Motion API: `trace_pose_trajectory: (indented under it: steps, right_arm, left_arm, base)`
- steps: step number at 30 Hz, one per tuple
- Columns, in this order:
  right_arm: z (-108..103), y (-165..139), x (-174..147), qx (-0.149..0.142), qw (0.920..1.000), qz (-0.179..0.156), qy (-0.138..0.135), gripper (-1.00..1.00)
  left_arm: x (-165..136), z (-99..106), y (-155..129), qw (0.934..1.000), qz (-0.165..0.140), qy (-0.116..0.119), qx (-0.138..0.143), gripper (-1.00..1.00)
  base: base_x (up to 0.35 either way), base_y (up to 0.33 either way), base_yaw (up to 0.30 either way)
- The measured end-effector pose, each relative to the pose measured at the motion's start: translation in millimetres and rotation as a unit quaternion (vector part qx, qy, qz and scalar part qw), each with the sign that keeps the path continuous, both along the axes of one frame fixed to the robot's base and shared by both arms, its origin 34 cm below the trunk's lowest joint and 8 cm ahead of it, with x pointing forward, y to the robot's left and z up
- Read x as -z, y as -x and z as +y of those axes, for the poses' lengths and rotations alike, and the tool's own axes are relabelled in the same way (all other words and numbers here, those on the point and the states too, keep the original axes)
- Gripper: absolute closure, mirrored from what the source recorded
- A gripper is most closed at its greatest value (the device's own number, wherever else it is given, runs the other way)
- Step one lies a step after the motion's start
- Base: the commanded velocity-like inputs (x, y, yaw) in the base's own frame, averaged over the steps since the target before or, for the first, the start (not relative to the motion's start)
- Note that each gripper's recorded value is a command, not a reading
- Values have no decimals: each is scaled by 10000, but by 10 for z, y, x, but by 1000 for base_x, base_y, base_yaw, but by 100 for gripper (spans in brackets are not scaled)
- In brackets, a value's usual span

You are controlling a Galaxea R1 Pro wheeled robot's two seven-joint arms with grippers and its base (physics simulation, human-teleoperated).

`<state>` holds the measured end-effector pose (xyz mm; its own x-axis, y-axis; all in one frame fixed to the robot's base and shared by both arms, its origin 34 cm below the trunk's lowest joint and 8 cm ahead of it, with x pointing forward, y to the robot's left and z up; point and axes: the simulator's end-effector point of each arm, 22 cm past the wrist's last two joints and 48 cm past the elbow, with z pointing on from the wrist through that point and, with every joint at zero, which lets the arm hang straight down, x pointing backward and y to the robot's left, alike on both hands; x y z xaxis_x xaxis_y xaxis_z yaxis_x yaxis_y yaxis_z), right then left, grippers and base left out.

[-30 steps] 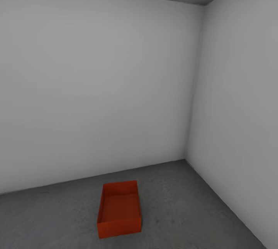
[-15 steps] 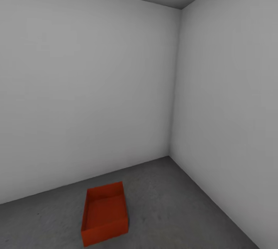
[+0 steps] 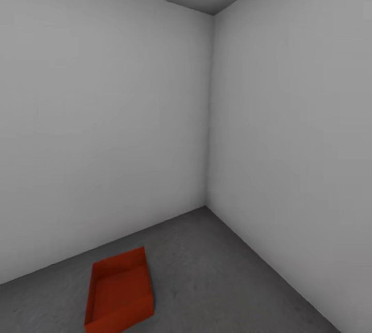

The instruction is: Move the two storage containers from the living room to the garage. In the garage, place one container on the floor and stack the other container on top of it (either order is fine).

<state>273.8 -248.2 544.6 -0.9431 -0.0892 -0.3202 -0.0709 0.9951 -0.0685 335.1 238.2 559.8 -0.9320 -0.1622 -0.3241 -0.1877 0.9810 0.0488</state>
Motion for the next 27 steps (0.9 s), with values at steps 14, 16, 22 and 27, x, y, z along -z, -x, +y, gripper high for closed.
trace_pose_trajectory:
  steps: [14,16,22,27]
  right_arm:
    - [3,0,0,0,10000,0,-2,-100]
    - [3,2,1,0,10000,4,-2,-100]
    - [18,3,1,-3,10000,7,-10,-100]
    - [33,4,1,12,10000,8,-20,-100]
  left_arm:
    - [-3,20,-8,10000,-17,-17,-7,-100]
    - [-3,29,-10,10000,-21,-22,-12,-100]
    - [-5,49,-15,10000,-27,-33,-18,-100]
    - [-13,69,-42,10000,-56,-52,4,-100]
  base:
    - [0,0,-293]
    - [0,0,-293]
    - [0,0,-293]
    - [0,0,-293]
